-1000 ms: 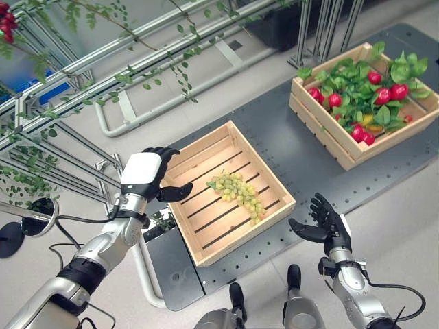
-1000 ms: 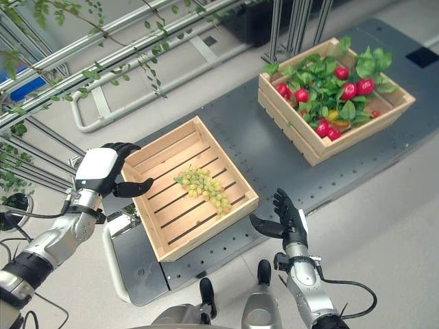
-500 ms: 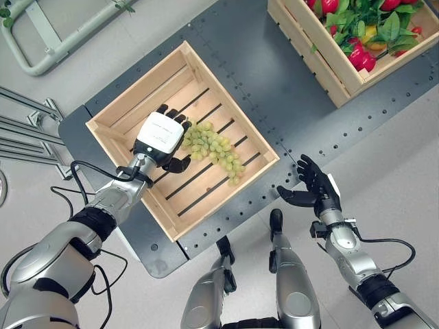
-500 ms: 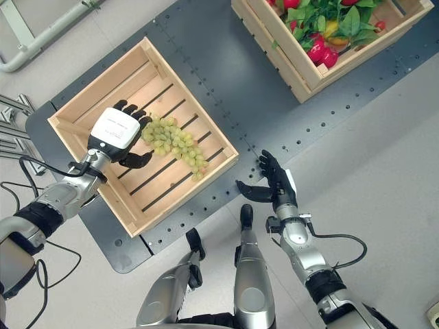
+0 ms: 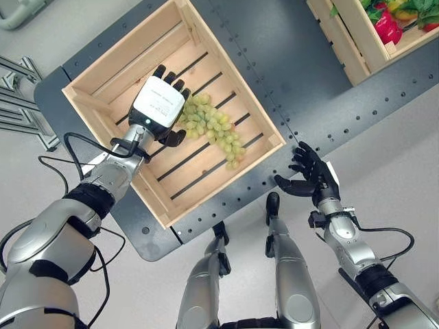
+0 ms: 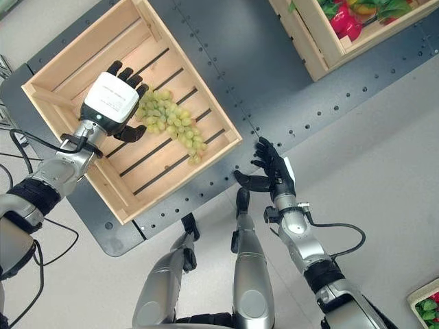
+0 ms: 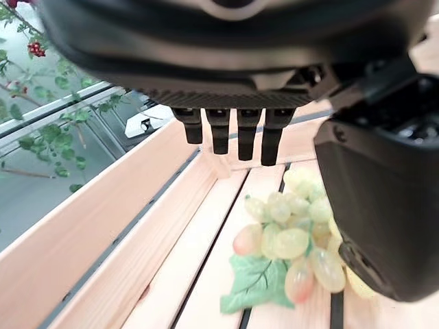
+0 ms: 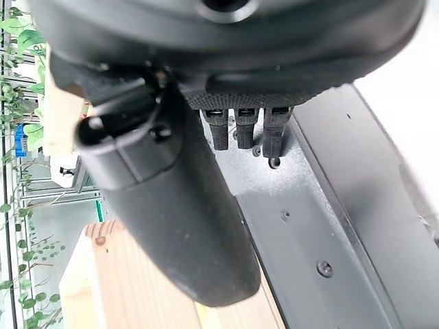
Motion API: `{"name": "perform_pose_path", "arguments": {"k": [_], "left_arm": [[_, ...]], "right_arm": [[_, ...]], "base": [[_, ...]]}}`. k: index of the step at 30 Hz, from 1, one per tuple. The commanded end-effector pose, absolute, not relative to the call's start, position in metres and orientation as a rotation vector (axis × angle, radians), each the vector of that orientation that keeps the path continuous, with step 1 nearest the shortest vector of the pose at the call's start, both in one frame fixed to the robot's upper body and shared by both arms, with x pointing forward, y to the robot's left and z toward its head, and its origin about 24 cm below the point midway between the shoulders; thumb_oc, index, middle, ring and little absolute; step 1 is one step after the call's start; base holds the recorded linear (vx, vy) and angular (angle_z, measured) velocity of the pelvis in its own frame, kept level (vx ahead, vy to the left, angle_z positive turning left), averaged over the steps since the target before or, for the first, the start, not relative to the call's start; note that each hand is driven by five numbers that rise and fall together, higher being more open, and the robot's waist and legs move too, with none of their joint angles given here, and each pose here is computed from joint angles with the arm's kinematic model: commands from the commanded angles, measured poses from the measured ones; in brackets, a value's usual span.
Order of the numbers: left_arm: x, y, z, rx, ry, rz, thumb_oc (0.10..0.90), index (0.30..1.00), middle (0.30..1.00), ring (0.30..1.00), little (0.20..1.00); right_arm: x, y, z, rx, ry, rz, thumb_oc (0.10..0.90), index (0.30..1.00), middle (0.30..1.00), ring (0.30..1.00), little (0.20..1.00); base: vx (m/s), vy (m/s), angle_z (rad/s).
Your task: Pick up the fruits from the basket on one side to the basket on the other side
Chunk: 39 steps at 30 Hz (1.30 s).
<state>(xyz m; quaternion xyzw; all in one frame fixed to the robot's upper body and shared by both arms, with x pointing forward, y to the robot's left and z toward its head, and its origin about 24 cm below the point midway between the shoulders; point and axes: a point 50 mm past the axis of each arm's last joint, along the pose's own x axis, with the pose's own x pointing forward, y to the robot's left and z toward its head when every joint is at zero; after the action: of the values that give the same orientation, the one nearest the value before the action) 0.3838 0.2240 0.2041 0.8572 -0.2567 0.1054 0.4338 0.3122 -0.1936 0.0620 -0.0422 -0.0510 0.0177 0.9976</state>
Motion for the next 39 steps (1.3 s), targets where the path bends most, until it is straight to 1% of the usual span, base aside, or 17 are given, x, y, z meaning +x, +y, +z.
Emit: {"name": "perform_pose_path", "arguments": {"k": [1, 6, 10, 15, 21, 29, 32, 39], "left_arm": [[0.375, 0.24, 0.271, 2.135, -0.809, 0.569, 0.8, 0.9, 0.9, 0.9, 0.9], [0.374, 0.237, 0.274, 2.097, -0.883, 0.584, 0.8, 0.9, 0.9, 0.9, 0.9], [0.374, 0.229, 0.274, 2.095, -0.93, 0.555, 0.8, 0.9, 0.9, 0.9, 0.9], [0.38, 0.228, 0.273, 2.138, -0.802, 0.481, 0.8, 0.9, 0.9, 0.9, 0.9], [0.388, 0.246, 0.272, 2.171, -0.506, 0.499, 0.8, 0.9, 0.9, 0.9, 0.9], [0.393, 0.258, 0.297, 2.149, -0.398, 0.639, 0.8, 0.9, 0.9, 0.9, 0.9], [0.39, 0.268, 0.309, 2.149, -0.38, 0.699, 0.8, 0.9, 0.9, 0.9, 0.9], [0.381, 0.276, 0.332, 2.119, -0.456, 0.821, 0.8, 0.9, 0.9, 0.9, 0.9]], "right_arm": [[0.313, -0.172, 0.088, -0.001, -0.235, 0.108, 0.8, 0.9, 0.9, 0.9, 0.9], [0.314, -0.169, 0.089, -0.004, -0.235, 0.114, 0.8, 0.9, 0.9, 0.9, 0.9], [0.315, -0.167, 0.09, -0.001, -0.233, 0.113, 0.8, 0.9, 0.9, 0.9, 0.9], [0.318, -0.166, 0.094, -0.002, -0.237, 0.111, 0.8, 0.9, 0.9, 0.9, 0.9], [0.323, -0.17, 0.102, -0.014, -0.249, 0.09, 0.8, 0.9, 0.9, 0.9, 0.9], [0.324, -0.18, 0.107, -0.025, -0.26, 0.041, 0.8, 0.9, 0.9, 0.9, 0.9], [0.322, -0.184, 0.108, -0.032, -0.271, 0.033, 0.8, 0.9, 0.9, 0.9, 0.9], [0.314, -0.192, 0.101, -0.034, -0.268, 0.027, 0.8, 0.9, 0.9, 0.9, 0.9]], "base": [[0.01, -0.003, 0.05], [0.0, 0.002, -0.01], [0.0, 0.0, 0.0], [0.0, 0.0, 0.0], [0.0, 0.0, 0.0], [0.0, 0.031, 0.01], [0.0, 0.028, -0.01], [0.0, 0.031, 0.0]]}}
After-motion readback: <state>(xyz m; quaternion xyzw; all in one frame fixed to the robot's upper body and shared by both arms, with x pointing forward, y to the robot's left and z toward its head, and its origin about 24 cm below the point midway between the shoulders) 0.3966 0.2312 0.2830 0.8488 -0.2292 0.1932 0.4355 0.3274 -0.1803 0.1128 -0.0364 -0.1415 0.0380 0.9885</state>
